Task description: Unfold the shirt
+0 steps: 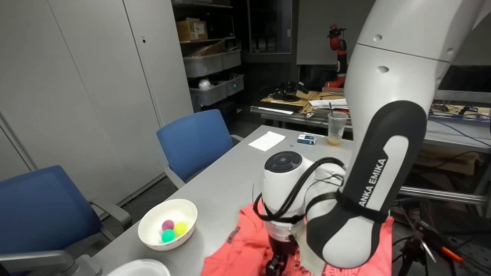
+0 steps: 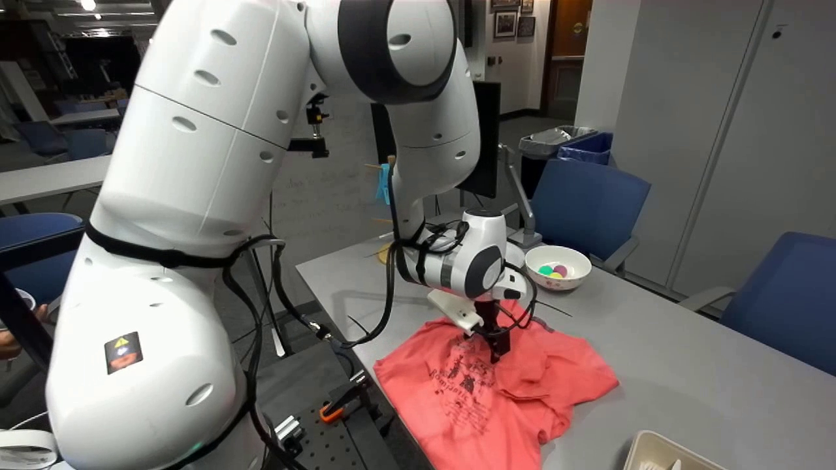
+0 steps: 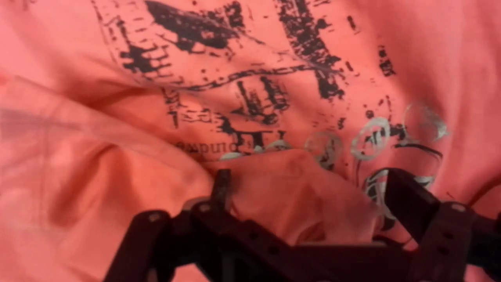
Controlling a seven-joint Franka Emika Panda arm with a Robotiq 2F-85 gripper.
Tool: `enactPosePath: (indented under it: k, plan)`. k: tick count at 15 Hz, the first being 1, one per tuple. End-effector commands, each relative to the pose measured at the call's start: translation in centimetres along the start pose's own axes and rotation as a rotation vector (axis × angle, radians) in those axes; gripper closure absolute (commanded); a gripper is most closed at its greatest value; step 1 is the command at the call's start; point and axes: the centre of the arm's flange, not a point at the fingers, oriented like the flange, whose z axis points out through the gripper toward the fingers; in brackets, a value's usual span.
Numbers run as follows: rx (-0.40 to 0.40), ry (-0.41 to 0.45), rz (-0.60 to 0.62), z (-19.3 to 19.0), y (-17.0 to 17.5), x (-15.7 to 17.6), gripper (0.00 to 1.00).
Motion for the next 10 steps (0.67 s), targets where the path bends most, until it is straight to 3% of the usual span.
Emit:
enactPosePath:
  k: [1,4,10]
  plan:
    - [0.016,-0.003,-0.038,2.1,-2.0,1.8,0.0]
    - [0.023,-0.002,-0.042,3.1,-2.1,2.7,0.0]
    - [0.018,0.046,-0.019,2.9,1.2,6.6,0.0]
